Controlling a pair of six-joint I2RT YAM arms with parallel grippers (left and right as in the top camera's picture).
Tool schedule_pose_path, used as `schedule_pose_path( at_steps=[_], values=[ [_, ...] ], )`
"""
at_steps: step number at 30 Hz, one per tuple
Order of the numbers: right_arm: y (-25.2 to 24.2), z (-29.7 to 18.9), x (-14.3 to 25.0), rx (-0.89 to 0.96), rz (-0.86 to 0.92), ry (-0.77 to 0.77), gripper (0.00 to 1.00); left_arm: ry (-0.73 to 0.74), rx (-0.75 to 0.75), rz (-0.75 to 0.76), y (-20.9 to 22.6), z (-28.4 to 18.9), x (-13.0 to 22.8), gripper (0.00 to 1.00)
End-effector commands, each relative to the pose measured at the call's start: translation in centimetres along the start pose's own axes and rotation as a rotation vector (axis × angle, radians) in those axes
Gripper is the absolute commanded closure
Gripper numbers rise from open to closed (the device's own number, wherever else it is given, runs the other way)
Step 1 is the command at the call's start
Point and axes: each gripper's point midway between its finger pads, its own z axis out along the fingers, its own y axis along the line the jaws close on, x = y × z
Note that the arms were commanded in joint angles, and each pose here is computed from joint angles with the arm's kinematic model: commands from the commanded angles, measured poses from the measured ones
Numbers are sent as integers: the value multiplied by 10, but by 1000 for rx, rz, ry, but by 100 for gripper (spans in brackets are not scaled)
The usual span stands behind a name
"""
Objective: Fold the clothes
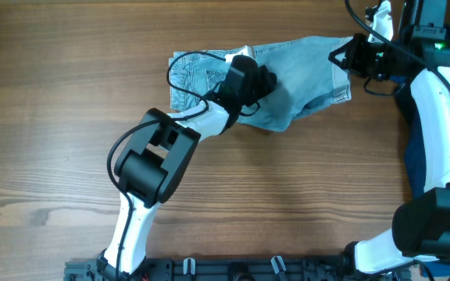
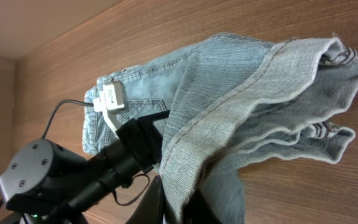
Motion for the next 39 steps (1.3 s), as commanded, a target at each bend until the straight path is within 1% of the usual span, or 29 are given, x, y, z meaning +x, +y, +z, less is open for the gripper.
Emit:
schedule_pose_path(
  at_steps=[1,3,5,8,10,11,13,14,17,19,20,22,23,26,27,29,31,32,34,36,37,39],
  values=[
    [8,-12,-8,-8,-42,-42,96,28,-29,-5,24,16,14,96],
    [8,-12,-8,-7,-43,-41,96,20,-6,-3,19,15,8,96],
    [8,-12,-8,-7,-43,-42,96,19,42,0,3,11,-5,96],
    [8,-12,-9,-8,-45,-44,96,18,122,7,-26,0,-29,96],
    [8,-12,-9,-8,-45,-45,96,-1,163,10,-42,-10,-51,96],
    [8,-12,-9,-8,-45,-45,96,-15,175,11,-48,-14,-63,95],
    [8,-12,-9,-8,-44,-44,96,-46,173,3,-50,-19,-85,90],
    [8,-12,-9,-8,-45,-44,96,-68,152,-9,-43,-22,-98,89],
    [8,-12,-9,-8,-44,-43,96,-81,82,-56,-12,-31,-119,90],
    [8,-12,-7,-7,-41,-38,96,-58,28,-115,19,-49,-139,94],
    [8,-12,-7,-6,-41,-37,96,-40,22,-127,28,-57,-146,96],
    [7,-12,-6,-6,-47,-34,96,10,25,-142,45,-82,-161,96],
    [8,-12,-6,-6,-61,-34,96,30,13,-167,60,-106,-175,96],
    [8,-12,-6,-6,-62,-34,96,6,-74,-205,96,-157,-203,95],
    [8,-12,-6,-6,-61,-34,96,-3,-98,-202,105,-172,-209,92],
    [8,-12,-6,-6,-61,-34,96,-13,-140,-195,121,-197,-218,82],
    [7,-12,-5,-5,-59,-31,96,-5,-193,-190,138,-208,-216,72],
    [7,-12,-5,-5,-59,-30,96,1,-214,-189,143,-211,-214,67],
    [7,-12,-5,-5,-57,-28,95,27,-286,-162,159,-210,-204,63],
    [7,-12,-5,-5,-58,-27,96,65,-306,-114,163,-200,-193,62],
    [7,-12,-5,-5,-57,-28,96,80,-306,-101,162,-196,-188,58],
    [7,-12,-5,-5,-57,-29,96,115,-318,-56,160,-187,-177,47]
  ],
)
